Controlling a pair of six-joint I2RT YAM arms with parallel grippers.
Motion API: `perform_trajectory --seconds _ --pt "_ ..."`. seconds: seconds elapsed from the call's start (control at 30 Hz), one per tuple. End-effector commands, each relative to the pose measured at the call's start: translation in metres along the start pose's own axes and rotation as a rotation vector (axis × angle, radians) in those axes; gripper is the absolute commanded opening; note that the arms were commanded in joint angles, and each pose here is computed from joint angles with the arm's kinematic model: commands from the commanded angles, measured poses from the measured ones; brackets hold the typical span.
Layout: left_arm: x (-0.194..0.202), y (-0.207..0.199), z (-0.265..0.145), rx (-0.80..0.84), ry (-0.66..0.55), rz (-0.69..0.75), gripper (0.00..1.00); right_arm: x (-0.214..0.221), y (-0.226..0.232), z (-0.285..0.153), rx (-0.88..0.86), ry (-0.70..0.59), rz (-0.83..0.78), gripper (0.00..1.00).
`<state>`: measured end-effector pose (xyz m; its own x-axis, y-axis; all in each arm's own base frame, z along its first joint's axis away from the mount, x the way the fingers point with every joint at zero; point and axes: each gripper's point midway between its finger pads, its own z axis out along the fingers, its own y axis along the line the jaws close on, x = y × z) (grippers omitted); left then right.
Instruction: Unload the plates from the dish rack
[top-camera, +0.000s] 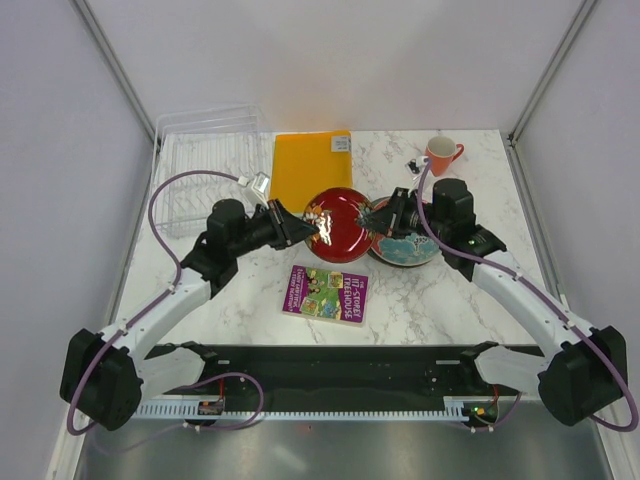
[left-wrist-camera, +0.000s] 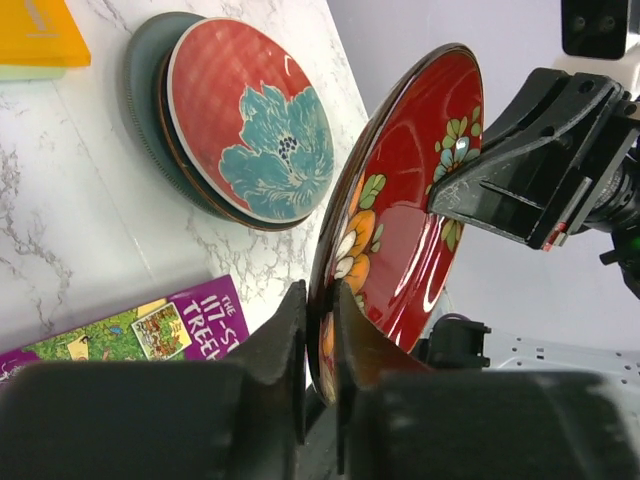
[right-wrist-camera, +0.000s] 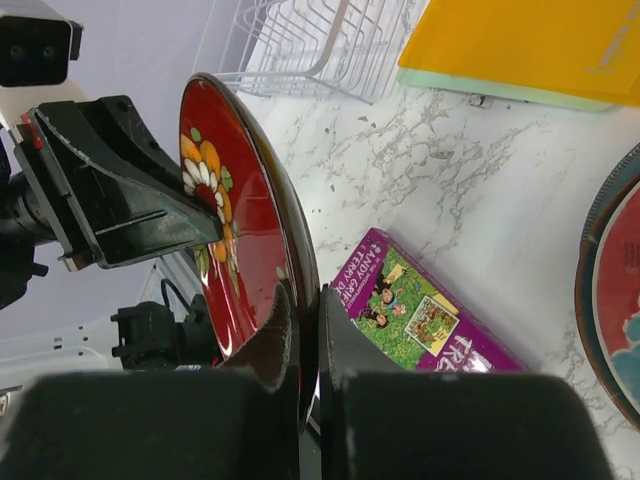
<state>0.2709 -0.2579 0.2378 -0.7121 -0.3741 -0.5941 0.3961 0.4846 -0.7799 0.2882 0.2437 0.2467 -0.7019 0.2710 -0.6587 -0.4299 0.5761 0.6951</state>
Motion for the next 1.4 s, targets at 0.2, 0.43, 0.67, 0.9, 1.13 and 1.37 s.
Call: perform_trajectory --seconds 0.2,0.43,0.67,0.9,1.13,1.37 --pt "-0.025 0.028 -0.024 -0.248 -0.136 0.165 0.60 -0.048 -0.031 -0.030 0.308 -0.181 -0.140 0.00" --pt "-0.026 0.057 -0.070 -0.438 -0.209 0.264 0.69 -0.059 -0.103 -0.050 0.577 -0.186 -0.102 0.00" --pt "-0.013 0.058 -0.092 -0.424 -0.211 0.312 0.98 -0.062 -0.170 -0.072 0.704 -0.159 -0.018 0.00" --pt "-0.013 0.059 -0.101 -0.433 -0.231 0.338 1.00 -0.049 -0.206 -0.063 0.717 -0.098 0.027 0.00" --pt "-0.005 0.066 -0.101 -0.449 -0.210 0.333 1.00 -0.030 -0.221 -0.049 0.693 -0.045 0.086 0.05" --pt "-0.004 0.070 -0.100 -0.459 -0.201 0.335 1.00 -0.003 -0.235 -0.048 0.718 0.013 0.134 0.30"
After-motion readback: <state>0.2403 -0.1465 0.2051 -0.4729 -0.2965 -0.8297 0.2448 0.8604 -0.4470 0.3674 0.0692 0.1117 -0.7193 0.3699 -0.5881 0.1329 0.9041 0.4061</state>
